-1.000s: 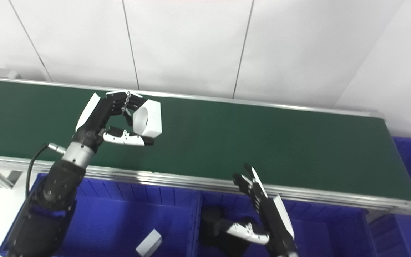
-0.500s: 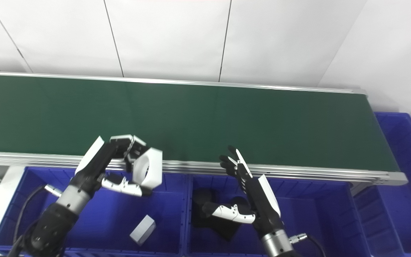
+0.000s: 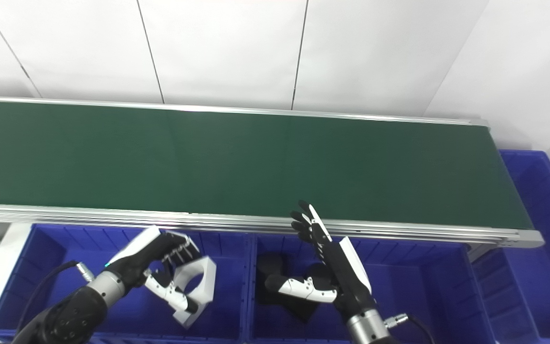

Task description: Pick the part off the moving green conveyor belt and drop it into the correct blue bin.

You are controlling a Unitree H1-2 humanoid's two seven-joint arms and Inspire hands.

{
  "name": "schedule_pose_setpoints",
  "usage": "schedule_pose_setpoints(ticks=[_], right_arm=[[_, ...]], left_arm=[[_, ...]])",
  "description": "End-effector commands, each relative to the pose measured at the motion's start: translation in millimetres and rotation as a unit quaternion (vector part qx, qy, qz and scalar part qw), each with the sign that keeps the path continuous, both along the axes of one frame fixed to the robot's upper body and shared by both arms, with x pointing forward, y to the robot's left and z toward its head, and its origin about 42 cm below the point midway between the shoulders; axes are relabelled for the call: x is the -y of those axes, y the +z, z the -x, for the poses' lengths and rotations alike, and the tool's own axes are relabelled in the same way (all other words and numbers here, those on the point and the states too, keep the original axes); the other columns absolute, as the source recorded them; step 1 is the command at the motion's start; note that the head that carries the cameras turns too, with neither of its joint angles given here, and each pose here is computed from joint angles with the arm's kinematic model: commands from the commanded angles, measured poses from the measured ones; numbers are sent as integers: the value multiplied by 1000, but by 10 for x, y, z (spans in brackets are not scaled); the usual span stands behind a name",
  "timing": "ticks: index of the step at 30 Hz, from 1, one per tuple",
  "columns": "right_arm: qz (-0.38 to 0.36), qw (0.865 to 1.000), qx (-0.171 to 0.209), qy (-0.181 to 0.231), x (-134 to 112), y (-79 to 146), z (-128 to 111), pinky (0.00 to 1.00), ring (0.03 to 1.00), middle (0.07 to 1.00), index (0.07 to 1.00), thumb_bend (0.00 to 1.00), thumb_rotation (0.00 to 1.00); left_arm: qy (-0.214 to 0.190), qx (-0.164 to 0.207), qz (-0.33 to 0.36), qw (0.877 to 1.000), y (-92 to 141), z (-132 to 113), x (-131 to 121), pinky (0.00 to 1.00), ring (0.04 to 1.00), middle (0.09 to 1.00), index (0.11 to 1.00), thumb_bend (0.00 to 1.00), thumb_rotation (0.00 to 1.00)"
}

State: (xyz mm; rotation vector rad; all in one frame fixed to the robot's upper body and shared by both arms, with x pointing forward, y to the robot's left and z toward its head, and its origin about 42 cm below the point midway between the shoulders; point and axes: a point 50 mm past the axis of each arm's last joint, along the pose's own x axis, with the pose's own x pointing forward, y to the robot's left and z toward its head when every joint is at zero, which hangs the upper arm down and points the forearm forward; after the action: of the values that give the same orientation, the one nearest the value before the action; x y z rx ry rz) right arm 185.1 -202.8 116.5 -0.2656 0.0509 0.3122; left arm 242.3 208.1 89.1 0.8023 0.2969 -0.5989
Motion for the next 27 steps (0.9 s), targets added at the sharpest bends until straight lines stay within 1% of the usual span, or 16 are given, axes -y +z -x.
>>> schedule_pose_setpoints(ticks=[1, 3, 4, 5, 6, 8, 9, 12, 13, 15, 17, 18, 19, 21, 25, 27], right_arm=[[3, 1000, 15, 6, -9, 119, -7, 876, 914, 933, 1000, 928, 455], [8, 1000, 10, 9, -7, 119, -4, 875, 915, 935, 1000, 932, 458], [11, 1000, 8, 11, -5, 120, -2, 874, 919, 940, 1000, 931, 461], [17, 1000, 5, 11, -3, 122, 1, 873, 922, 942, 1000, 935, 466], [23, 1000, 2, 12, -1, 124, 4, 875, 924, 942, 1000, 947, 473], [30, 999, -2, 15, 0, 124, 9, 876, 925, 942, 1000, 950, 475], [36, 999, -6, 20, 1, 124, 11, 882, 931, 946, 1000, 945, 468], [51, 998, -20, 32, -1, 126, 16, 901, 958, 971, 1000, 945, 457], [56, 998, -23, 35, -3, 125, 19, 901, 959, 974, 1000, 949, 456], [61, 997, -28, 37, -9, 129, 26, 903, 964, 982, 1000, 968, 451], [60, 997, -33, 37, -17, 144, 40, 912, 973, 990, 1000, 982, 450], [58, 997, -36, 36, -20, 152, 50, 916, 982, 996, 1000, 984, 445], [57, 997, -38, 36, -21, 158, 57, 917, 988, 998, 1000, 983, 441], [56, 997, -39, 34, -23, 165, 70, 922, 991, 1000, 1000, 983, 429], [57, 997, -33, 31, -23, 156, 86, 930, 986, 1000, 1000, 990, 429], [56, 997, -32, 31, -25, 152, 93, 923, 985, 1000, 1000, 989, 425]], left_arm=[[-8, 13, -28, 999, 135, -114, 13, 479, 414, 500, 536, 497, 0], [-18, 4, -46, 999, 126, -119, 31, 504, 422, 517, 526, 497, 0], [-21, 1, -52, 998, 124, -117, 41, 522, 535, 504, 511, 509, 0], [-23, -3, -58, 998, 119, -115, 49, 548, 604, 638, 554, 534, 16], [-25, -6, -65, 998, 116, -113, 57, 577, 658, 723, 696, 598, 5], [-29, -9, -76, 997, 110, -109, 64, 587, 675, 750, 739, 615, 2], [-32, -10, -82, 996, 109, -106, 70, 608, 707, 778, 778, 633, 0], [-42, -22, -86, 995, 109, -97, 79, 669, 779, 838, 846, 658, 25], [-51, -30, -75, 995, 118, -92, 73, 679, 795, 854, 860, 668, 40], [-63, -49, -40, 996, 157, -86, 38, 717, 870, 945, 922, 700, 66], [-67, -65, 10, 996, 193, -78, -7, 754, 928, 986, 960, 757, 87], [-69, -68, 40, 994, 204, -69, -29, 796, 966, 995, 980, 811, 112], [-71, -64, 70, 993, 215, -55, -46, 823, 983, 998, 989, 845, 136], [-73, -51, 109, 990, 227, -30, -68, 818, 983, 1000, 998, 897, 189], [-75, 1, 197, 977, 205, 3, -100, 836, 960, 1000, 999, 894, 260], [-67, 10, 226, 972, 178, 15, -114, 849, 965, 1000, 1000, 905, 297]])
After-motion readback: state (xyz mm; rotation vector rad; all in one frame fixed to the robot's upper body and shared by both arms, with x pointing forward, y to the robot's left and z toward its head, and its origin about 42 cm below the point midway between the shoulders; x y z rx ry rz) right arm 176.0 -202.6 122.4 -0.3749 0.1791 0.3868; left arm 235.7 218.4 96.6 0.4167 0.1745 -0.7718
